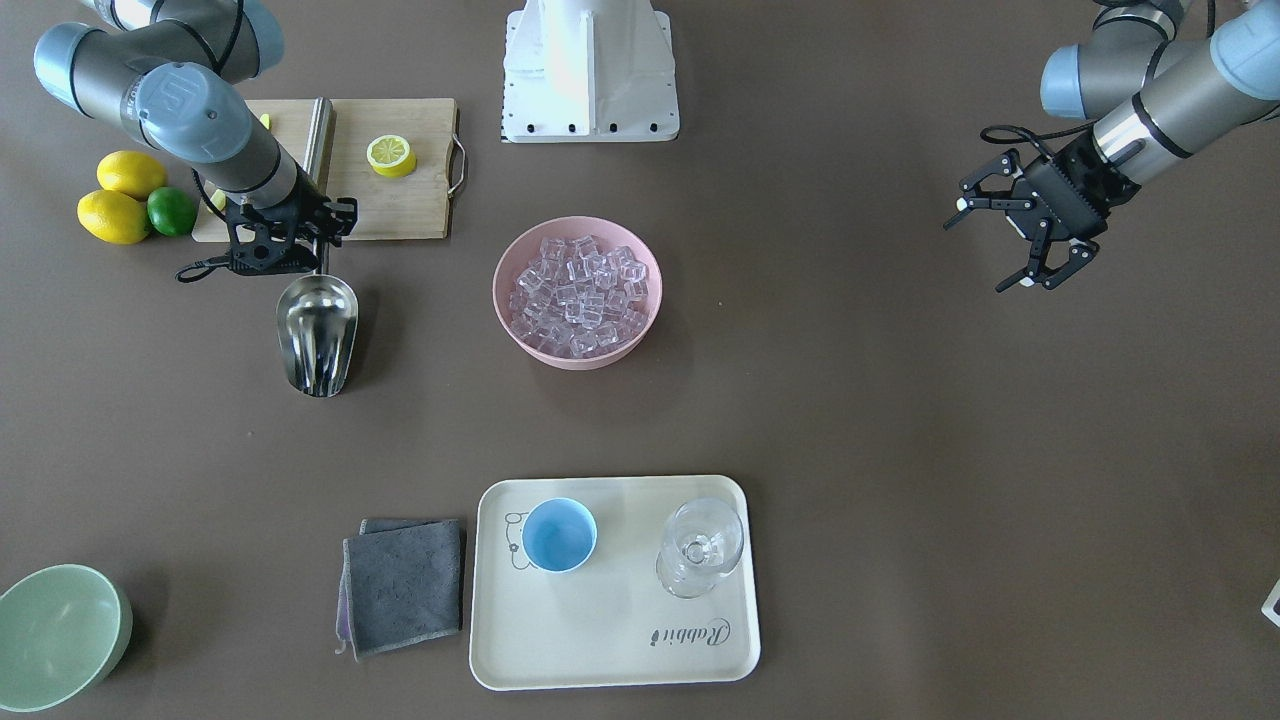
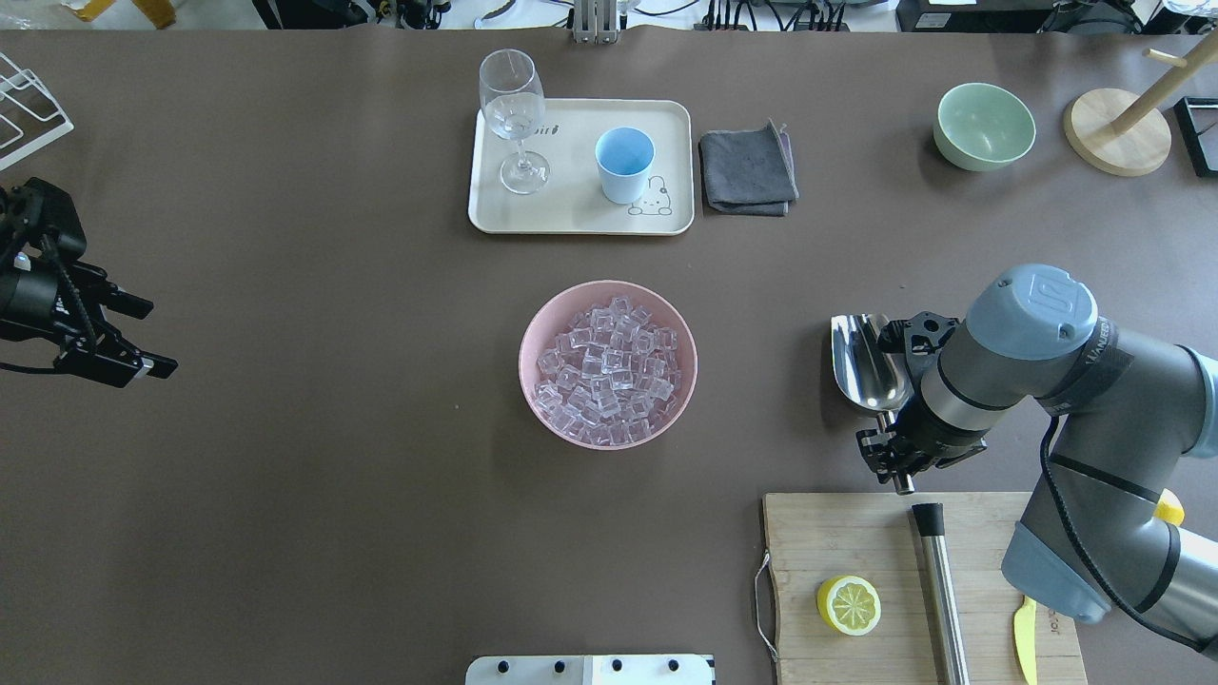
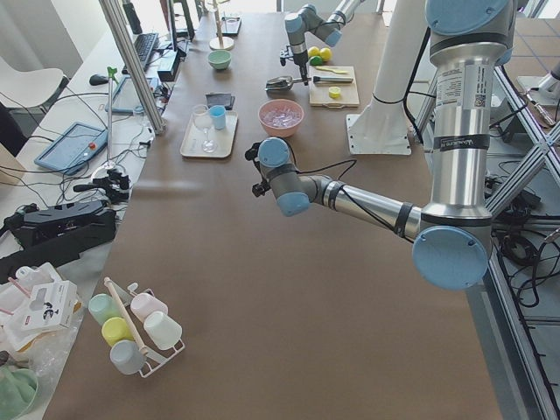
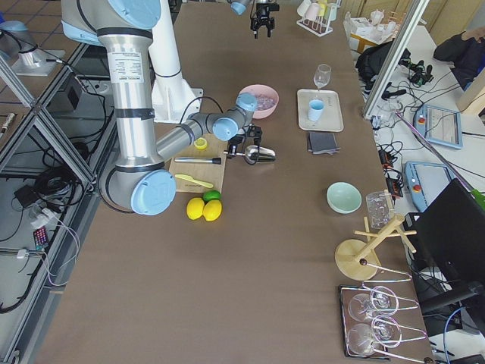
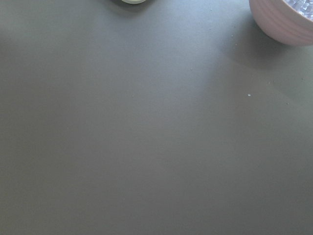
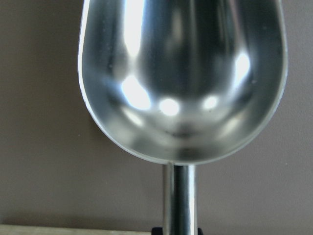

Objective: Put ice in cup with scoop
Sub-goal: 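Lift the scoop with the right gripper toward the pink bowl while the left arm advances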

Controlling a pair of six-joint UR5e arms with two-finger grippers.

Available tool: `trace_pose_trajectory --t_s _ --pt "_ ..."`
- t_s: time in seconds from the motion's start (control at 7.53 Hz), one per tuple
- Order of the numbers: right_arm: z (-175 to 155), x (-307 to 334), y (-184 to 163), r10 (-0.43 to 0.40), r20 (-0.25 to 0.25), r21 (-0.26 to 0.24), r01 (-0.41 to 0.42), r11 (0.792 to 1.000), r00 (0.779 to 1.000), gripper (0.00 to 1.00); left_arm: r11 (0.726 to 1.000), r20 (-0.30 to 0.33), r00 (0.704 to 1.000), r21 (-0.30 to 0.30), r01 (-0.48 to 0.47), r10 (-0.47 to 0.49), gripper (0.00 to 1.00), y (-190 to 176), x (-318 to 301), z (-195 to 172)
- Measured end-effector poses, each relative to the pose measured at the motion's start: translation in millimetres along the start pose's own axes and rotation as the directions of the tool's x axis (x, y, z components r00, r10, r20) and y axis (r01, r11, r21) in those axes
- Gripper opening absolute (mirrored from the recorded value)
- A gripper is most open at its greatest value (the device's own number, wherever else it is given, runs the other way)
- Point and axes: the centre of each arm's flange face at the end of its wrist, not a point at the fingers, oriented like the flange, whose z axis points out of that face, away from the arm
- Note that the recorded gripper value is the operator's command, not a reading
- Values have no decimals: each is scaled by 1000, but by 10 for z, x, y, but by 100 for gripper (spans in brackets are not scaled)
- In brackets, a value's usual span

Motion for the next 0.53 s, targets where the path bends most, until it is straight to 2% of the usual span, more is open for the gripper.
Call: trace_pose_trajectory --t_s 0.27,0.53 --pt "-229 -14 31 -48 -4 13 48 999 999 0 999 8 999 14 -40 40 99 -10 76 146" --pt "-636 33 -80 -121 -64 43 123 991 991 0 995 35 996 45 -85 83 99 73 84 285"
